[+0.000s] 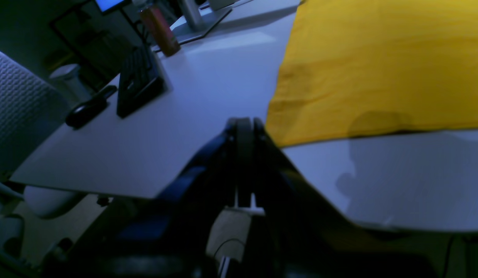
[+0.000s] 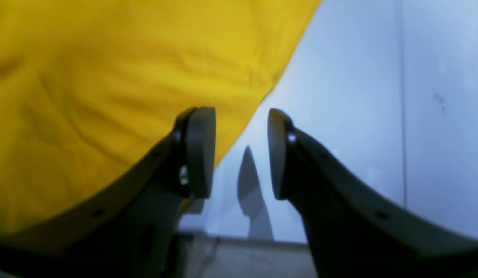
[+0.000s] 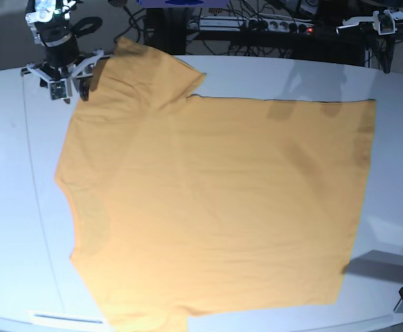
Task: Fold the T-shirt properly
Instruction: 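Move the right gripper down to the orange shirt's shoulder edge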
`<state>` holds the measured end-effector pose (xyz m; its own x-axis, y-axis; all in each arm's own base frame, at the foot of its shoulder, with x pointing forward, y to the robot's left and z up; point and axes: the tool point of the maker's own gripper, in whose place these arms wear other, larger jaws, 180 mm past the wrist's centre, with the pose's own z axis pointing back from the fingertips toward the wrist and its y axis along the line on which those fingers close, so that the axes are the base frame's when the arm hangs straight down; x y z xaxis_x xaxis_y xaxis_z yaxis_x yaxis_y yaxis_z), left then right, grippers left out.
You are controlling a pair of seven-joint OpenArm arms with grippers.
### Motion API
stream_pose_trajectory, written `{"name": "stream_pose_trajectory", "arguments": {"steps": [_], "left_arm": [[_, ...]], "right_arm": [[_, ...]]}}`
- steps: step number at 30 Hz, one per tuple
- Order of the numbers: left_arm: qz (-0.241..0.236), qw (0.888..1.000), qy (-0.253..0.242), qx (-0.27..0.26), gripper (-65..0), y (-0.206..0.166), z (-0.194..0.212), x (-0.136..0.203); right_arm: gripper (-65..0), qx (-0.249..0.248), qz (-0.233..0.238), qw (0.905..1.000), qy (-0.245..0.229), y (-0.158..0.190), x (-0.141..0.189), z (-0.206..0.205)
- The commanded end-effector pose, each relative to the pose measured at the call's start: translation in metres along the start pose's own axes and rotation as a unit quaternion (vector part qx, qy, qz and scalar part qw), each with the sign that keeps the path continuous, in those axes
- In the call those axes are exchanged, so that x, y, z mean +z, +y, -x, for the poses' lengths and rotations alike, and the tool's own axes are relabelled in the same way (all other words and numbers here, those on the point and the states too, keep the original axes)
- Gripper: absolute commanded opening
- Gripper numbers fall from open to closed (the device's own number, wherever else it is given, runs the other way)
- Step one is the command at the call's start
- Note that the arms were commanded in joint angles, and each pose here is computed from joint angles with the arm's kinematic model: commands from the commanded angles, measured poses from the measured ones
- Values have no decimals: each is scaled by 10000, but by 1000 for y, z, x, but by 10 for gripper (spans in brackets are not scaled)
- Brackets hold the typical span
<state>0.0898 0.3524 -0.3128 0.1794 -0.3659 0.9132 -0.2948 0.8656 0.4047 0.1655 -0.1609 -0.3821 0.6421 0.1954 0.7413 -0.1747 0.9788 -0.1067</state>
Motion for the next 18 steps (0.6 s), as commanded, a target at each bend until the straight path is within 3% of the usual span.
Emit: {"name": "stream_pose_trajectory", "arguments": {"steps": [1, 5, 12, 18], "left_arm": [[-14, 9998, -200, -73, -650, 4, -10, -1], [238, 9990, -39, -372, -650, -6, -4, -2], [259, 9988, 24, -425, -650, -16, 0, -3], [240, 9989, -20, -407, -650, -17, -2, -5]], "right_arm": [[-421, 102, -39, 9999, -131, -2, 3, -8], [-425, 296, -382, 9987, -138, 6, 0, -12], [-427, 81, 139, 9991, -397, -29, -2, -30], [-409, 43, 268, 9985, -469, -38, -3, -35]]}}
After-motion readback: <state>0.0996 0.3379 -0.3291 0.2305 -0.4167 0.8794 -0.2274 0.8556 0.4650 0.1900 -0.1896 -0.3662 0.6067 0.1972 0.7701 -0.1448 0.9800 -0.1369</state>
